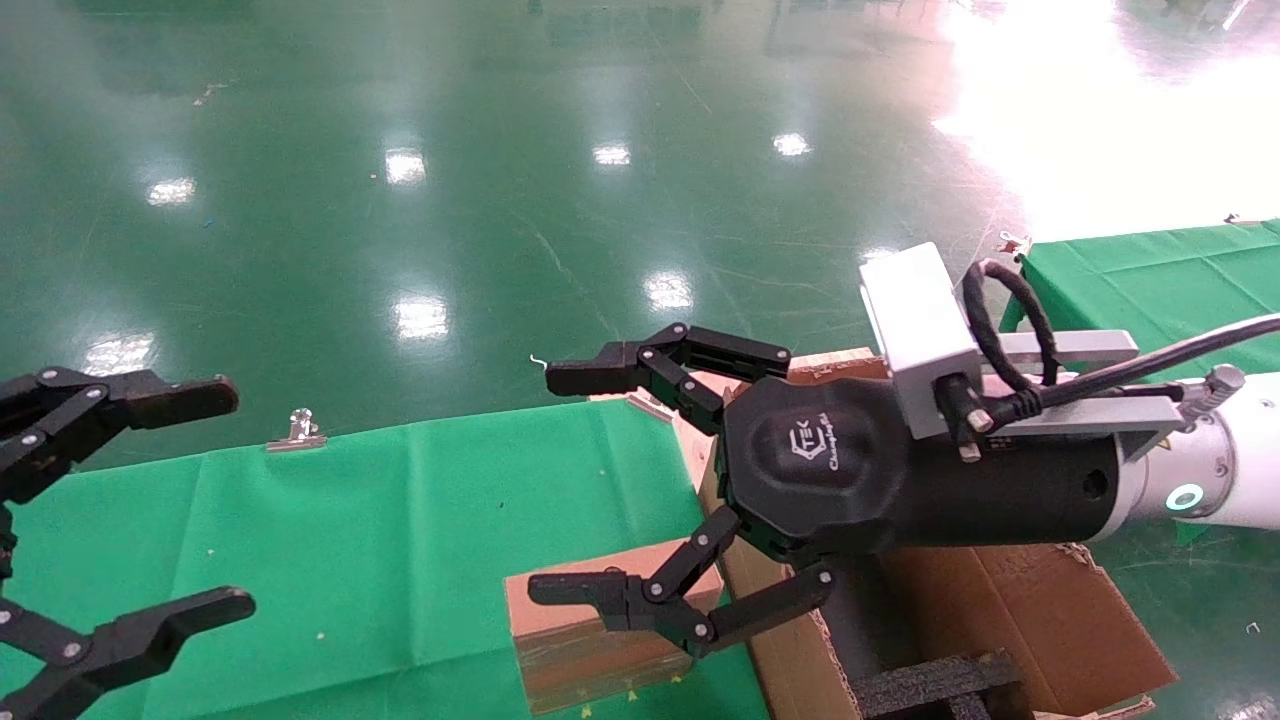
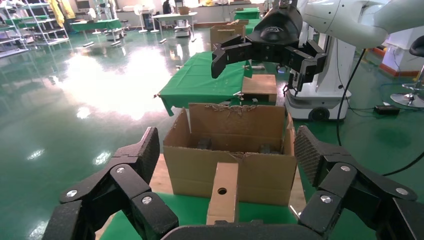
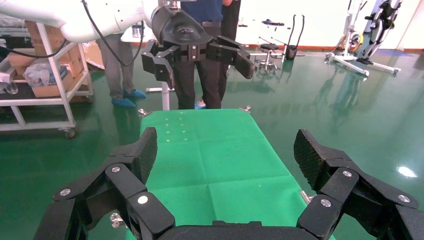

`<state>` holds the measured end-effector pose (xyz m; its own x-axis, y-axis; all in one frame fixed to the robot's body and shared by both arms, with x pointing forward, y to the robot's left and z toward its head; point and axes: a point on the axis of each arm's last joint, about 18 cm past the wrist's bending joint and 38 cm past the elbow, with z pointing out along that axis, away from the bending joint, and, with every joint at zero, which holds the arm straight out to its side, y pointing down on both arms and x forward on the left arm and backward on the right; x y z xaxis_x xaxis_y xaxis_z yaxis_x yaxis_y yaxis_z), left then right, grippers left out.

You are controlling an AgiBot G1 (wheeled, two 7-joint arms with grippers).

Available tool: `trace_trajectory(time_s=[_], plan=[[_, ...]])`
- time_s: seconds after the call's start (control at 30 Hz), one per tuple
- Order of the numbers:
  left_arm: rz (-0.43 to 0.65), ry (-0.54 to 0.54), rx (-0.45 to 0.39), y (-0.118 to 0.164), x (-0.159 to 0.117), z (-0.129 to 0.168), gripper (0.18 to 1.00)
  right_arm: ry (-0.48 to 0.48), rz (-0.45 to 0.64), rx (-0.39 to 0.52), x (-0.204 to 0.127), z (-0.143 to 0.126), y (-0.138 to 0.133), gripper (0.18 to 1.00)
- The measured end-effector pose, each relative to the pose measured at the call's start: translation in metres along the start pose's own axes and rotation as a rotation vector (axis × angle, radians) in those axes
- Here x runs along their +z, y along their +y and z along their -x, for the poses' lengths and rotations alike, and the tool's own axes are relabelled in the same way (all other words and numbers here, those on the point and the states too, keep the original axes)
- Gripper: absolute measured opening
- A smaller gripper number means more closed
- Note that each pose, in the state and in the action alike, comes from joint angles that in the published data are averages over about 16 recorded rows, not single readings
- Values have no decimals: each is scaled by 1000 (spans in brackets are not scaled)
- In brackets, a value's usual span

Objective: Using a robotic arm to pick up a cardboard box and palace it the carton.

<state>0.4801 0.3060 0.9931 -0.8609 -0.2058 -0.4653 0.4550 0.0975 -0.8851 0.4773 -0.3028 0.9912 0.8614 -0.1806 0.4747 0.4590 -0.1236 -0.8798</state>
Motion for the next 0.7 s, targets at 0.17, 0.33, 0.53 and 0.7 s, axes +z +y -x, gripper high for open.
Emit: trace_trajectory(time_s=[0.17, 0.33, 0.53, 0.7], plan=[[0, 0, 0, 0, 0, 0, 952, 0, 44, -9, 1, -3, 4, 1001], [0, 0, 0, 0, 0, 0, 900, -11, 137, -32, 5, -8, 13, 1001], [0, 0, 0, 0, 0, 0, 803, -38, 291, -68, 15, -20, 28, 1001], [0, 0, 0, 0, 0, 0, 699, -73, 422, -100, 26, -29, 41, 1001]])
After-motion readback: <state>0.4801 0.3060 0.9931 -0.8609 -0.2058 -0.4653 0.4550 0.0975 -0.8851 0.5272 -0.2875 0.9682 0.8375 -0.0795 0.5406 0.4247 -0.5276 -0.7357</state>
